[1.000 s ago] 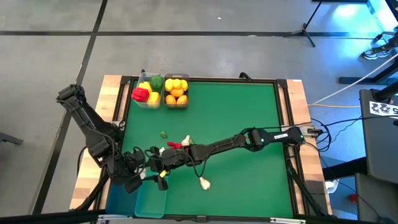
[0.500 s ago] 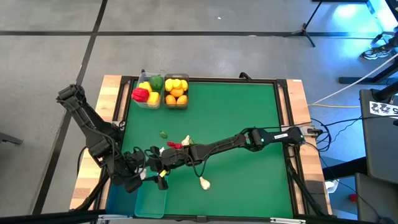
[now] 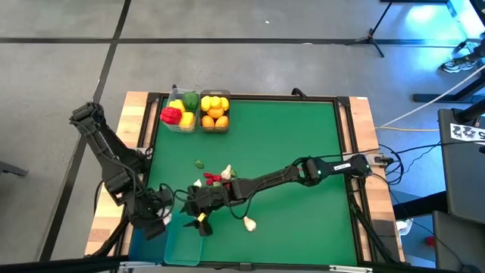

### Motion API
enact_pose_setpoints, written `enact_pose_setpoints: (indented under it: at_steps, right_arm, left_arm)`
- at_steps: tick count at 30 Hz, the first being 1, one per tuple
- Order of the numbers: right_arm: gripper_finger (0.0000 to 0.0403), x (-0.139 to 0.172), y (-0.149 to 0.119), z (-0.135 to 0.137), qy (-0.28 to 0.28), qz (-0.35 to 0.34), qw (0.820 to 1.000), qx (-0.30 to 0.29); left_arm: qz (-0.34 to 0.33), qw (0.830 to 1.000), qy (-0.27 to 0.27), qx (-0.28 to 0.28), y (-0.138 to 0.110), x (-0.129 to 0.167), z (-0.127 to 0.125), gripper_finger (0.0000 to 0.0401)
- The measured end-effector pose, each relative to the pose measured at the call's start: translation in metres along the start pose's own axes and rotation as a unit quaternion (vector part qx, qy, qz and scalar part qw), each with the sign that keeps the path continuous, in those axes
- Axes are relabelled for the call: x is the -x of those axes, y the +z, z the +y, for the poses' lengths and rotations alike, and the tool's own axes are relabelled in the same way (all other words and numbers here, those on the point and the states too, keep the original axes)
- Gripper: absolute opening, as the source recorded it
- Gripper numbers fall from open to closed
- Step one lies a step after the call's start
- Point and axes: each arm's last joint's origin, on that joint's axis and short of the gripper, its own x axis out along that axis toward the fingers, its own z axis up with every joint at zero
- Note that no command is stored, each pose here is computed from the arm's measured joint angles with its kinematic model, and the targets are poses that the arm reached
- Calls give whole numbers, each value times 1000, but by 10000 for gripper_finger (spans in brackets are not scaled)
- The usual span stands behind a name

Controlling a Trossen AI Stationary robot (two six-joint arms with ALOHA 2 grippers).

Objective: Sort produce into baskets
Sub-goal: Put the white garlic into the blue bin

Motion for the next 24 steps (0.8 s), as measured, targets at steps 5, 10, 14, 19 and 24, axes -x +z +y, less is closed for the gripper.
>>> enact_pose_setpoints:
  at_steps: [5, 10, 14, 19, 24]
  right_arm:
    - [246, 2, -7, 0, 9, 45, 999, -9]
    - [246, 5, -2, 0, 1, 41, 999, -2]
    - [246, 15, 11, 2, -13, 38, 999, 19]
    - [246, 43, 29, 1, -111, 98, 985, 85]
    - [246, 64, 27, -20, -159, 182, 966, 94]
  left_arm:
    - [20, 999, 29, 3, -16, 0, 5, 159]
    - [29, 999, 33, -13, -25, 0, 6, 148]
    - [44, 998, 33, -5, -26, 0, 6, 158]
    - [64, 997, 34, -3, -27, 1, 6, 198]
    - [51, 998, 44, 0, -26, 1, 8, 253]
